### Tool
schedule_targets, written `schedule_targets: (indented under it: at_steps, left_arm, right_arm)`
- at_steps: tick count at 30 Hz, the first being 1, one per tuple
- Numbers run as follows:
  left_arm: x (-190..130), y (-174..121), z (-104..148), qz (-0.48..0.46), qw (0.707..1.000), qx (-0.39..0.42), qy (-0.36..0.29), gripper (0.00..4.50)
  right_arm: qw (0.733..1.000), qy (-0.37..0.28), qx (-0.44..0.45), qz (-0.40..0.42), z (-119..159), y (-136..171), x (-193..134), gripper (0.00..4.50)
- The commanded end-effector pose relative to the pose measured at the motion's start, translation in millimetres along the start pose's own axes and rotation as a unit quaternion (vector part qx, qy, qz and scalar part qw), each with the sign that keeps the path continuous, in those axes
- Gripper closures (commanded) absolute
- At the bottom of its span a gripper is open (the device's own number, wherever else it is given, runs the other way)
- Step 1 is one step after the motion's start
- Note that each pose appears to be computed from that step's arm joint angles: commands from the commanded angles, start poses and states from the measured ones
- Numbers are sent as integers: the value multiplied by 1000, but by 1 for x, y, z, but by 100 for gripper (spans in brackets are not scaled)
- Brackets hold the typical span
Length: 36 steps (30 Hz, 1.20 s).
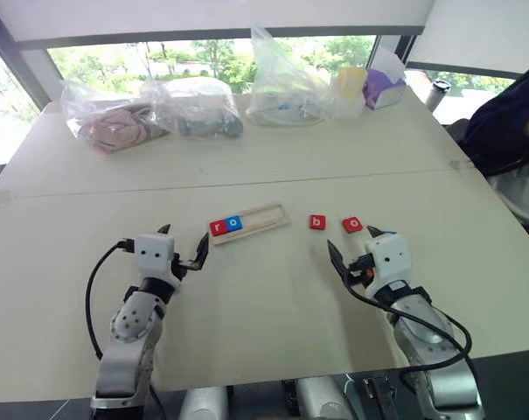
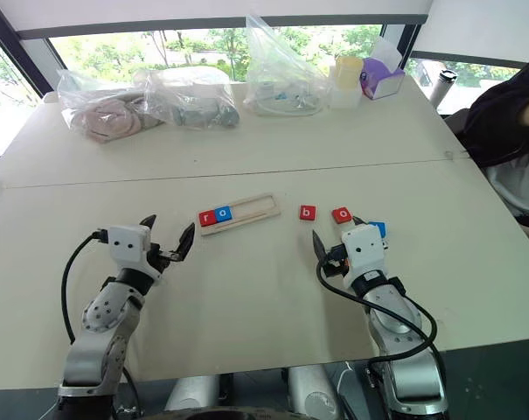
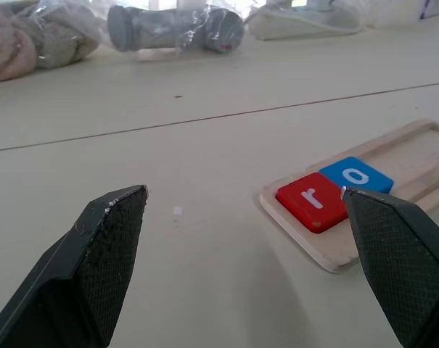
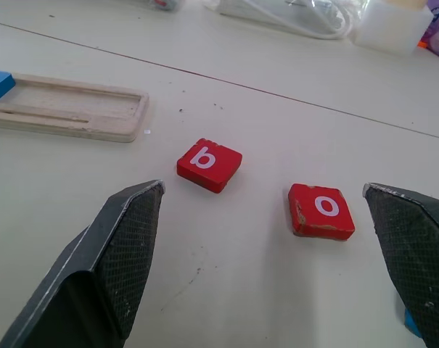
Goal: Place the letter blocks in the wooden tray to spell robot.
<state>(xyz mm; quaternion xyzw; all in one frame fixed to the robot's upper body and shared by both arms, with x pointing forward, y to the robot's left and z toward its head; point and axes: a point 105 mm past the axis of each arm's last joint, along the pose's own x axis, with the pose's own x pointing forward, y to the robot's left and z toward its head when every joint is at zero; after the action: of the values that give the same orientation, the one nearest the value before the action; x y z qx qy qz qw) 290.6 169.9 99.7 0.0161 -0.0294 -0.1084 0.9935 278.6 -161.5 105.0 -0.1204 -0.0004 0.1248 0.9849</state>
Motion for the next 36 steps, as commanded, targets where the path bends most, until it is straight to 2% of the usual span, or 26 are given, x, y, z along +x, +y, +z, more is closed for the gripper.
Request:
schedule_targets:
  at_steps: [1, 4, 8, 12, 18, 27, 36]
  left_arm:
    - [1, -3, 12, -32, 999, -15, -18, 0]
    - [3, -9, 15, -77, 997, -23, -15, 0]
    - [13, -9, 34, -192, 981, -22, -14, 0]
    - [18, -5, 34, -327, 944, 23, 41, 0]
    - [36, 9, 30, -424, 897, 81, 91, 0]
    - [64, 15, 16, -473, 864, 131, 112, 0]
    - [75, 12, 4, -473, 863, 136, 116, 0]
  right_arm:
    - [1000, -22, -12, 19, 12, -1, 1, 3]
    - [998, -21, -16, 51, 14, 3, 2, 3]
    - [992, -17, -6, 123, 24, 10, 4, 3]
    - [979, -13, 8, 202, 36, 23, 5, 3]
    - [960, -25, -21, 279, 58, 35, 10, 3]
    - [958, -43, -19, 283, 71, 43, 19, 3]
    - [960, -51, -15, 276, 74, 47, 19, 3]
